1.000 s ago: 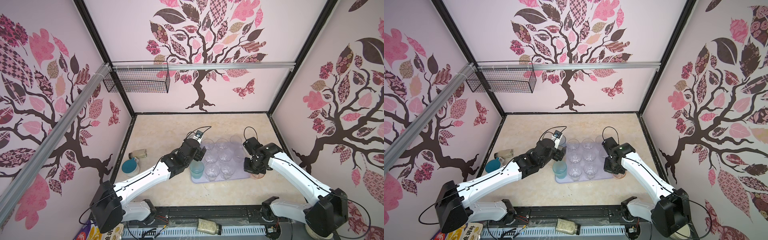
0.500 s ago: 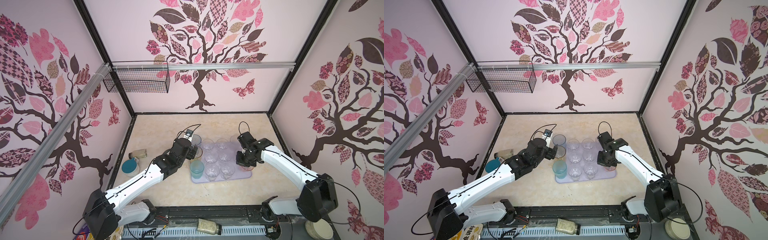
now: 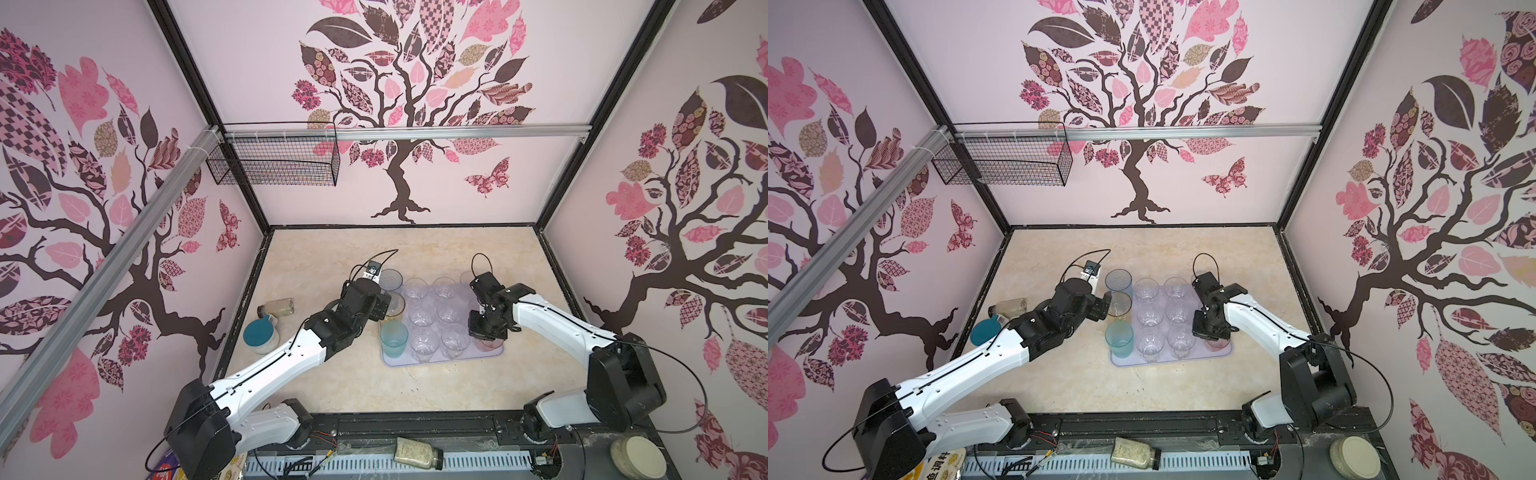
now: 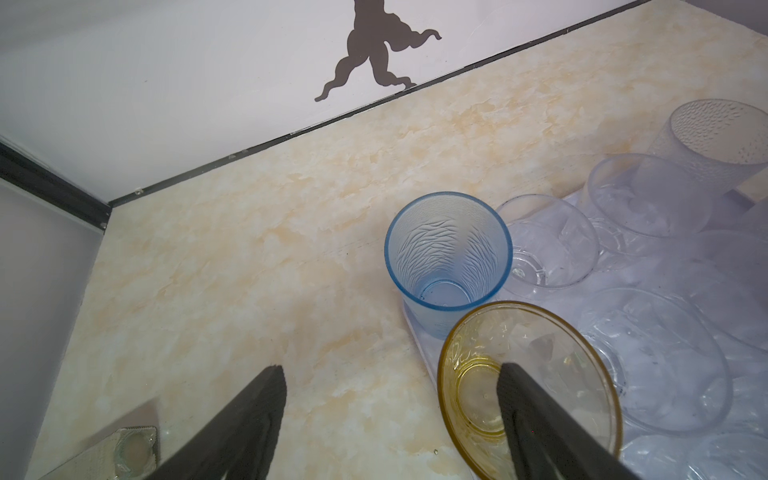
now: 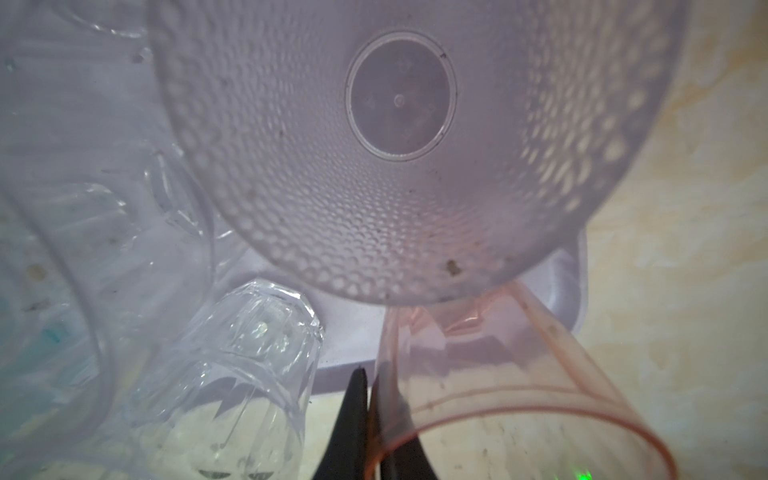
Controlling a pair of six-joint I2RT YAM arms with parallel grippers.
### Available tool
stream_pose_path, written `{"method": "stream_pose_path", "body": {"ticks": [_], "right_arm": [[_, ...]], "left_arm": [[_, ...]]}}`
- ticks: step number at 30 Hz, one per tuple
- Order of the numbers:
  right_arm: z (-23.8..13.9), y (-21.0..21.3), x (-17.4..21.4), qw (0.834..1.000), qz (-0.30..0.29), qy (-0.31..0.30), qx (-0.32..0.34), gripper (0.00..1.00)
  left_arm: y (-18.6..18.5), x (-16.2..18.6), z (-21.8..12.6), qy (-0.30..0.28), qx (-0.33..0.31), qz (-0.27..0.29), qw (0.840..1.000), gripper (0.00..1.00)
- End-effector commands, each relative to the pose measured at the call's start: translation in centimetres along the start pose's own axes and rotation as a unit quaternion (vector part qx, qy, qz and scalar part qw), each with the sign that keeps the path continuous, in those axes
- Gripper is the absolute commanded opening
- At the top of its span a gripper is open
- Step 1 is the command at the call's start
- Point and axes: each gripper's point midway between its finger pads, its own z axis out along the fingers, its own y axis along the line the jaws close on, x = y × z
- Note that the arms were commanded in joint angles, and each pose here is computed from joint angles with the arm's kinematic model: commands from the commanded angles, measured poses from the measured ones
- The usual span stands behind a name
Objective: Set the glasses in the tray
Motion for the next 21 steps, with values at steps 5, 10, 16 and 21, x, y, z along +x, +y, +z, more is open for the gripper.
{"method": "stream_pose_path", "body": {"ticks": [5, 10, 16, 21], "right_arm": [[0.6, -0.1, 0.0, 1.0, -0.008, 0.005, 0.01, 0.11], [-0.3, 0.0, -0.4, 1.0, -0.013, -0.001, 0.013, 0.19], [-3.0, -0.4, -1.0, 0.999, -0.04, -0.014, 0.032, 0.24], [-6.5, 0.2, -2.4, 0.997, -0.051, -0.048, 0.024, 0.32]], "left_arm": [[0.2, 0.8, 0.5, 0.011, -0.008, -0.003, 1.0, 0.83], [0.3, 0.8, 0.4, 0.011, -0.009, -0.006, 1.0, 0.83], [0.7, 0.9, 0.0, 0.011, -0.015, -0.004, 1.0, 0.83], [1.5, 0.9, -0.6, 0.01, -0.024, -0.004, 1.0, 0.84]]}}
